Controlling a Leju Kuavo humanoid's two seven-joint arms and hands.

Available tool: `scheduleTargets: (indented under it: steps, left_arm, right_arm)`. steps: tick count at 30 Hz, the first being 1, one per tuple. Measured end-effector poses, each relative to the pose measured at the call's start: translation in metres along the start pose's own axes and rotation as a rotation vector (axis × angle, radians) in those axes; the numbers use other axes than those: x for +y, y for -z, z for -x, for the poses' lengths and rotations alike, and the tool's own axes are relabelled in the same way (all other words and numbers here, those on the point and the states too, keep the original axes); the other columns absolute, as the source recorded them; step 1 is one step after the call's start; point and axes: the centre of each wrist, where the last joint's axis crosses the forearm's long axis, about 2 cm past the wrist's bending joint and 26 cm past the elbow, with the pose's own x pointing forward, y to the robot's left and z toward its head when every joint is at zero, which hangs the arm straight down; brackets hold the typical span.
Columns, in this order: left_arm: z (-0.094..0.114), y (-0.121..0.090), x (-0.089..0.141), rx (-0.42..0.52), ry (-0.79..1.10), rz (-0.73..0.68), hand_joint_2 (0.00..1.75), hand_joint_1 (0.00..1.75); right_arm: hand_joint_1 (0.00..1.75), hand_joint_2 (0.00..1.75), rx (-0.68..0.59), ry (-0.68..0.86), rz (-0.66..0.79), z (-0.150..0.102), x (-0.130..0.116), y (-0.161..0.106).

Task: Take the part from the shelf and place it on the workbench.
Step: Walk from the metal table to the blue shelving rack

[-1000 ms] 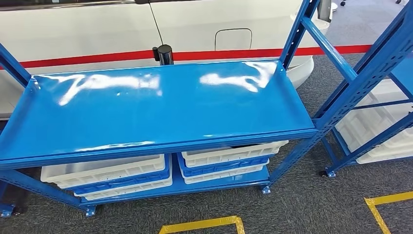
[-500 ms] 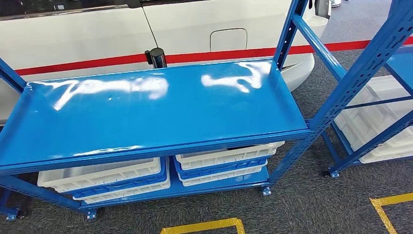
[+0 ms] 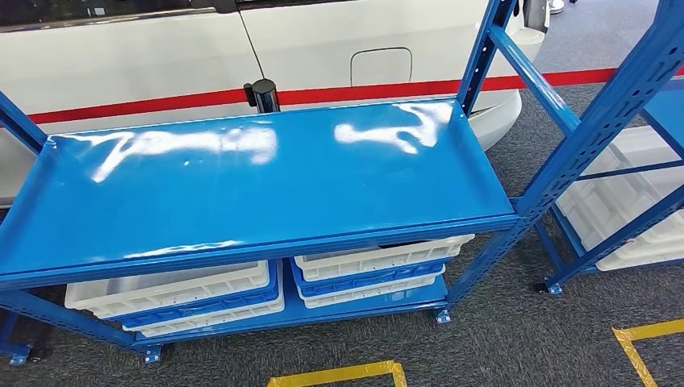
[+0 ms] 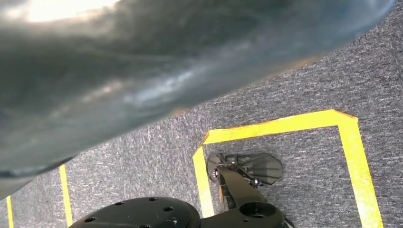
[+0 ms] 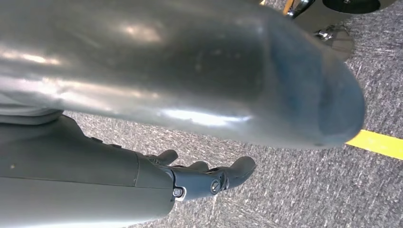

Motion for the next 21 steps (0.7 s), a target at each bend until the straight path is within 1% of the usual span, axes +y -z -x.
scheduleTargets:
  steps: [21]
  left_arm:
    - [-0.0001,-0.0002,-0.0006,-0.002,0.001,-0.001,0.00,0.00]
  right_arm:
    - [0.00,0.00,0.001,-0.005,0.000,0.0000,-0.0001,0.0000]
